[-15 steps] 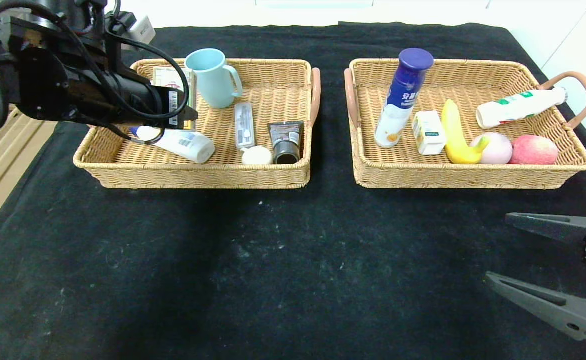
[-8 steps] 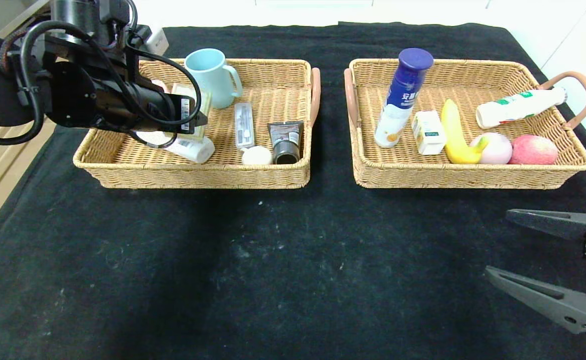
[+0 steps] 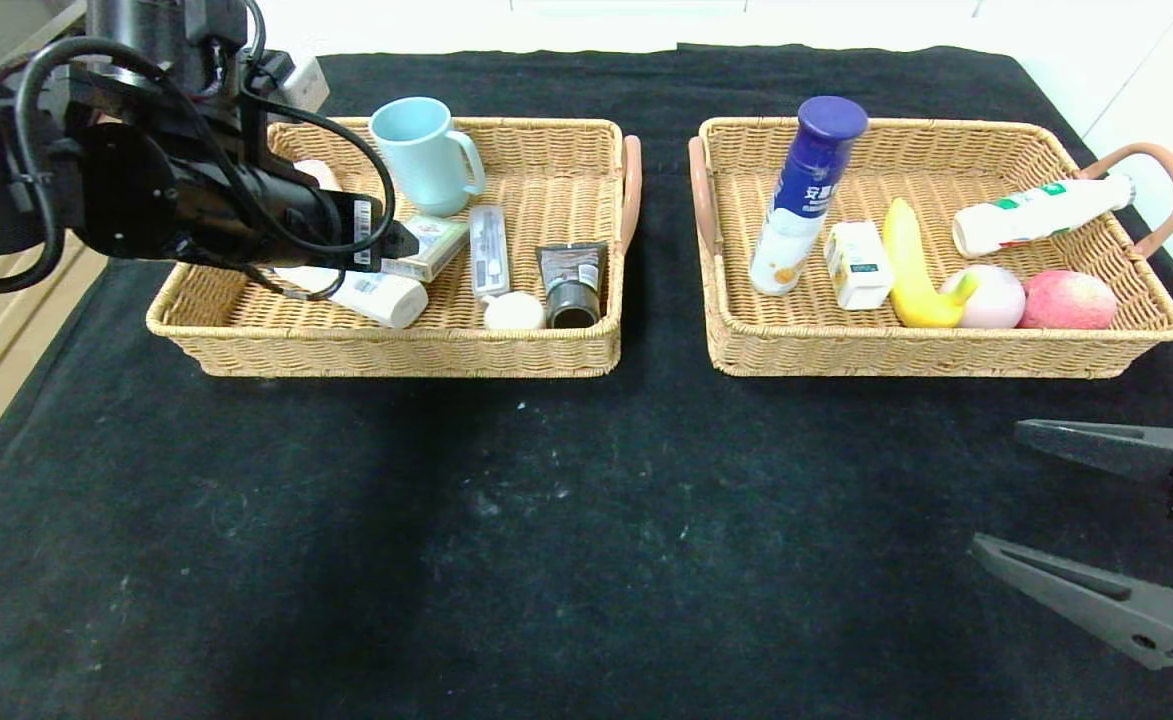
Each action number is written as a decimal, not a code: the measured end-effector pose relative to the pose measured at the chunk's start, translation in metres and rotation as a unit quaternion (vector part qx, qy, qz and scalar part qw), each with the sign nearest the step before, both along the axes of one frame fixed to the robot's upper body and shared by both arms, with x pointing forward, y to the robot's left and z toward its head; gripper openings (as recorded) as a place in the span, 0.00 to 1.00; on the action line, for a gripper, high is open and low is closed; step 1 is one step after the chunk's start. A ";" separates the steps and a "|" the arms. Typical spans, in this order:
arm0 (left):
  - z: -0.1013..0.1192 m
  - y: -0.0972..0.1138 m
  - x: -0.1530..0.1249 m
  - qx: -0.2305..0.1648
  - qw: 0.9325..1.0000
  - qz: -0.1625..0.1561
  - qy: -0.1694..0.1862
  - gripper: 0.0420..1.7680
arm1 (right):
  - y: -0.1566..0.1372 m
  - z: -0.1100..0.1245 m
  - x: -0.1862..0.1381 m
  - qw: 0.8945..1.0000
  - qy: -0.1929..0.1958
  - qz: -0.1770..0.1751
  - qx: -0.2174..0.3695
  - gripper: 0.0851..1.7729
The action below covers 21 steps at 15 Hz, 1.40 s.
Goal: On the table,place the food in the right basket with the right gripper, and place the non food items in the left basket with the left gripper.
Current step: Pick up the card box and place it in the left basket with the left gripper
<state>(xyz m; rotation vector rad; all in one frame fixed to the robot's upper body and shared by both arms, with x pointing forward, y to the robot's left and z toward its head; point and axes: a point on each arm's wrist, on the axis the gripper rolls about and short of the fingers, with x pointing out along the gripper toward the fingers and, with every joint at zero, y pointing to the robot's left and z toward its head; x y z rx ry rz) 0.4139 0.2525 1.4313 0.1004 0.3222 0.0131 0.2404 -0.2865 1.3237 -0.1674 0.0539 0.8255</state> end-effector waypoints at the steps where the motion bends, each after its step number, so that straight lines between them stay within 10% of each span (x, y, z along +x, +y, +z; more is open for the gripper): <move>1: 0.000 0.002 -0.007 0.000 1.000 0.000 0.002 0.89 | 0.000 0.000 0.000 1.000 0.000 0.000 0.000 0.96; 15: 0.013 0.059 -0.230 0.000 1.000 -0.026 -0.003 0.96 | -0.012 0.027 -0.004 0.998 -0.045 -0.036 0.009 0.96; 21: -0.007 0.083 -0.325 0.010 0.998 -0.044 -0.045 0.96 | -0.033 0.040 -0.058 0.994 0.015 -0.105 -0.006 0.96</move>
